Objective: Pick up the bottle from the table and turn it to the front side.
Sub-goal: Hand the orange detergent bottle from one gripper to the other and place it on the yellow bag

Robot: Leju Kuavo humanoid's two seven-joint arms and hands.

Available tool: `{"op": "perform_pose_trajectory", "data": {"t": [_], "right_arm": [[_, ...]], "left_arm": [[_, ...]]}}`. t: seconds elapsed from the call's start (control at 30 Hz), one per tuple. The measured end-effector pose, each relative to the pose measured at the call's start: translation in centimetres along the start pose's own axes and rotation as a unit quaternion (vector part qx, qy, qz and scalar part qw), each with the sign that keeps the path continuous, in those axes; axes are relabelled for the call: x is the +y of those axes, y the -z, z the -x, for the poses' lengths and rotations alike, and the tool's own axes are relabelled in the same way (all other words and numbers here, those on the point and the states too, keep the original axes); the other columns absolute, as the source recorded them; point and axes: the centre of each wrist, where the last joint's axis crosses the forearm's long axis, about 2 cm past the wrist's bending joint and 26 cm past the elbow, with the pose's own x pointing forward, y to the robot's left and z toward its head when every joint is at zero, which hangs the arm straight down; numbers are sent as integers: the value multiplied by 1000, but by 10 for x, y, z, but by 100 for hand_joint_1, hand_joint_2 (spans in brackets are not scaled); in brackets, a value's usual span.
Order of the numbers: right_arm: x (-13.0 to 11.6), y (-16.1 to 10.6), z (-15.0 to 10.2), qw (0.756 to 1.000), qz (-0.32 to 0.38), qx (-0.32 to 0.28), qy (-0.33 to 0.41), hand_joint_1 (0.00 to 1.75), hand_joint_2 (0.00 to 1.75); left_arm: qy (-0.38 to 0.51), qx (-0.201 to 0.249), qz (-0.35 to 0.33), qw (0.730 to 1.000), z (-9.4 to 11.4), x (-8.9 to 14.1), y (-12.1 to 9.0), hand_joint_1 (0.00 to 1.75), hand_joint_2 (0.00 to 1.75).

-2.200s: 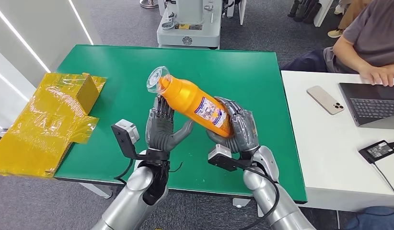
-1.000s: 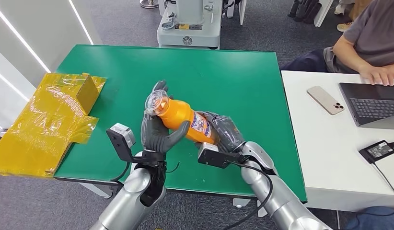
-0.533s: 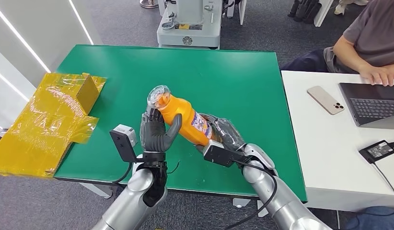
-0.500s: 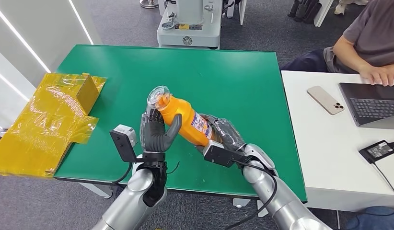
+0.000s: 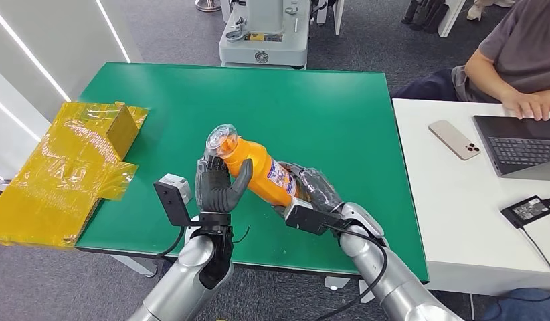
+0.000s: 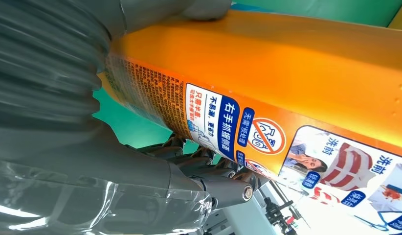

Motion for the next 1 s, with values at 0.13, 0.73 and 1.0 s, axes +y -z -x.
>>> {"op": "perform_pose_trajectory", "data": {"t": [0.13,0.73,1.0], "right_arm": [[0,0,0,1000,-1,1,-5,134,175],[5,2,-2,1000,-24,-9,-5,175,175],[15,3,-5,997,-72,-17,-2,175,175]], "left_arm": [[-1,1,0,1000,0,0,0,175,175],[0,1,-4,1000,2,2,-4,0,175],[4,9,-6,1000,4,2,-9,0,175]]}}
